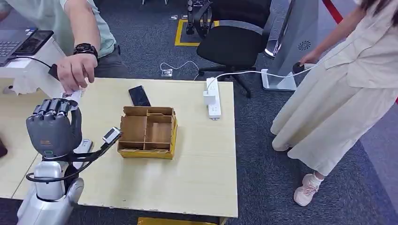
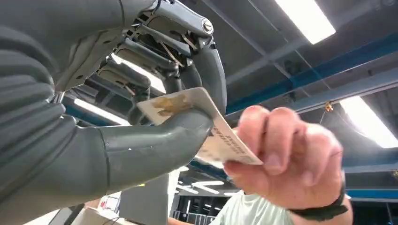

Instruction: Pass the card to the sensor for recognition and then transmit it.

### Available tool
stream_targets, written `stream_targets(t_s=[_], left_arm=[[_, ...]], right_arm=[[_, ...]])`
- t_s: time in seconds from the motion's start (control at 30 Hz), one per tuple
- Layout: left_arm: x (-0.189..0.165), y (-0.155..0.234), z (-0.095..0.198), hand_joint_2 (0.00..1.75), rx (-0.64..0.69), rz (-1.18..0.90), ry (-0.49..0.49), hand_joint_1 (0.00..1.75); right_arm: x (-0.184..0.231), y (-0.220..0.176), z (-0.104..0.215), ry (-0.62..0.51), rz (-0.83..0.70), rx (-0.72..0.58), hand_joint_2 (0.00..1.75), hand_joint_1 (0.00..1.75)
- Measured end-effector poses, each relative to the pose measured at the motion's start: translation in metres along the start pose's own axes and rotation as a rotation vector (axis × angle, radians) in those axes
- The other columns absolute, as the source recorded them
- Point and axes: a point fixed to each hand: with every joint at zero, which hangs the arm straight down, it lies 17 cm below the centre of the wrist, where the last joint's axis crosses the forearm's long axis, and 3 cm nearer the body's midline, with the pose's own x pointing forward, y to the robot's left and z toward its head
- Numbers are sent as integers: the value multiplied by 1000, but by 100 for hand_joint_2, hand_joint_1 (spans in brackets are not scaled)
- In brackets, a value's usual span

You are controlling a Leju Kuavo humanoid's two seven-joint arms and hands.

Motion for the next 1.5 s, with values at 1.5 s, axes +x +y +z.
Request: stream_targets(t_s=[1.5], left_arm=[[11,-45,38,175,-318,805,213,175]], right_arm=[[-20,-10,2,38,-21,-24,0,0]])
